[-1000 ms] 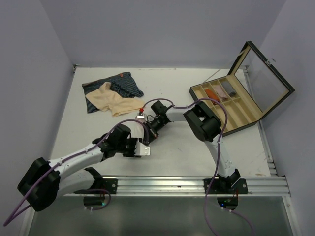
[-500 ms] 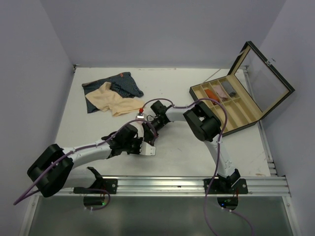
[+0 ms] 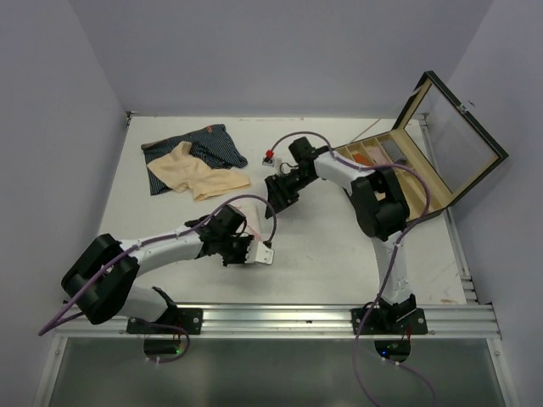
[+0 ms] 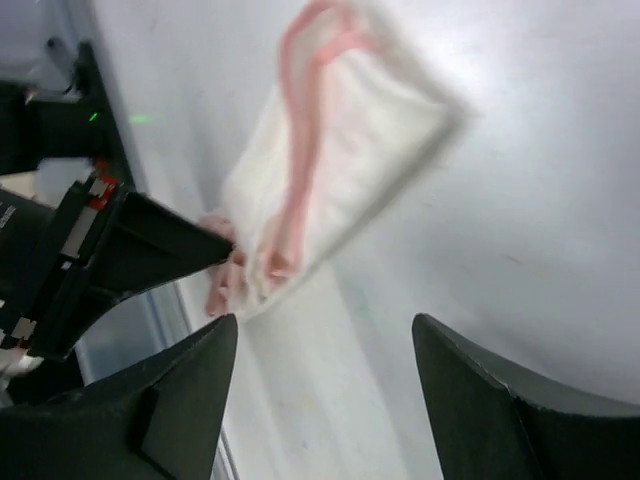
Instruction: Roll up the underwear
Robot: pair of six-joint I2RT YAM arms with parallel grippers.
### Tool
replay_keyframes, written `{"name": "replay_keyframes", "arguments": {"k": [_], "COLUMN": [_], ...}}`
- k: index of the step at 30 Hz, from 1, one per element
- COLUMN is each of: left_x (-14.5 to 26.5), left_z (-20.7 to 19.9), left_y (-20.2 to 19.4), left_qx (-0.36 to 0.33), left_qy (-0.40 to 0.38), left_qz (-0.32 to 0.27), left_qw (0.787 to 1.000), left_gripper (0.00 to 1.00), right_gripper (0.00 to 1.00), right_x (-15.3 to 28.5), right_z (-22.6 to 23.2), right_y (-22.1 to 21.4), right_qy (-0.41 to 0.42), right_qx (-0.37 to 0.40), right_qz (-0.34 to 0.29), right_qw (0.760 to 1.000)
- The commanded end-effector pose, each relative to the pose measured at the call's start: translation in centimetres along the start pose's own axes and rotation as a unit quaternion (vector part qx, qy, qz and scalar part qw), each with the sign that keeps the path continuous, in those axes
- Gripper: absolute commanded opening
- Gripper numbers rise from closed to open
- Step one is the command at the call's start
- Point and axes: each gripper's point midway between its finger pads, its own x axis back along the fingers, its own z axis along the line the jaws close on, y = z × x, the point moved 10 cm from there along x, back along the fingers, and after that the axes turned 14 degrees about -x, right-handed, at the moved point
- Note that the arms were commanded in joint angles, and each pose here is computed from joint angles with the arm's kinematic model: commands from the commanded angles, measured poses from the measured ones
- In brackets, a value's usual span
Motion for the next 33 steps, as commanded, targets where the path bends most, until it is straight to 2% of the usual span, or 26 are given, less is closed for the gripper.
{"name": "replay_keyframes", "arguments": {"k": [1, 2, 5, 6, 10, 11, 13, 14, 16, 17, 20, 25, 29, 33], "left_x": [-0.2, -0.2, 0.2, 0.1, -0.6, -1.2, -1.6, -2.0, -2.0, -2.2, -2.4, -2.7, -2.9, -3.1], "left_z": [-2.4, -1.7, 0.3, 0.8, 2.6, 2.9, 3.4, 3.6, 4.0, 4.3, 4.9, 4.9, 4.3, 4.0], "left_y": [-1.6, -1.8, -3.2, -3.6, -5.2, -5.6, -6.7, -7.0, -8.0, -8.3, -9.1, -9.2, -9.3, -9.3], "left_qx": [0.102, 0.125, 0.175, 0.183, 0.244, 0.269, 0.286, 0.307, 0.315, 0.322, 0.328, 0.337, 0.34, 0.348], "left_qy": [-0.111, -0.131, -0.159, -0.167, -0.216, -0.247, -0.266, -0.291, -0.298, -0.303, -0.299, -0.307, -0.304, -0.301], "left_qz": [0.001, -0.01, -0.029, -0.034, -0.059, -0.074, -0.093, -0.108, -0.122, -0.126, -0.123, -0.124, -0.122, -0.126], "left_qw": [0.989, 0.983, 0.971, 0.968, 0.944, 0.928, 0.916, 0.9, 0.893, 0.888, 0.888, 0.882, 0.882, 0.879], "left_gripper": [0.0, 0.0, 0.0, 0.0, 0.0, 0.0, 0.0, 0.0, 0.0, 0.0, 0.02, 0.04, 0.08, 0.09], "right_gripper": [0.76, 0.76, 0.75, 0.74, 0.69, 0.69, 0.68, 0.67, 0.67, 0.67, 0.66, 0.61, 0.6, 0.55], "right_x": [7.2, 9.0, 10.6, 11.4, 12.2, 11.8, 11.3, 9.9, 8.6, 6.6, 3.0, -1.9, -4.0, -5.8], "right_z": [2.4, 3.2, 3.9, 5.4, 7.0, 7.6, 8.6, 9.3, 10.1, 10.5, 10.9, 11.2, 10.9, 10.4], "right_y": [1.5, 1.1, -0.7, -1.4, -4.7, -5.1, -6.0, -6.7, -7.1, -8.0, -8.6, -8.4, -7.7, -7.3], "right_qy": [-0.119, -0.134, -0.154, -0.151, -0.14, -0.138, -0.149, -0.145, -0.157, -0.151, -0.153, -0.151, -0.15, -0.123], "right_qx": [0.063, 0.074, 0.11, 0.143, 0.224, 0.239, 0.27, 0.3, 0.351, 0.376, 0.443, 0.544, 0.573, 0.579], "right_qz": [-0.083, -0.097, -0.1, -0.105, -0.112, -0.107, -0.093, -0.068, -0.057, -0.029, -0.004, -0.006, -0.015, 0.001], "right_qw": [0.987, 0.983, 0.977, 0.973, 0.958, 0.955, 0.947, 0.94, 0.921, 0.914, 0.883, 0.825, 0.806, 0.806]}}
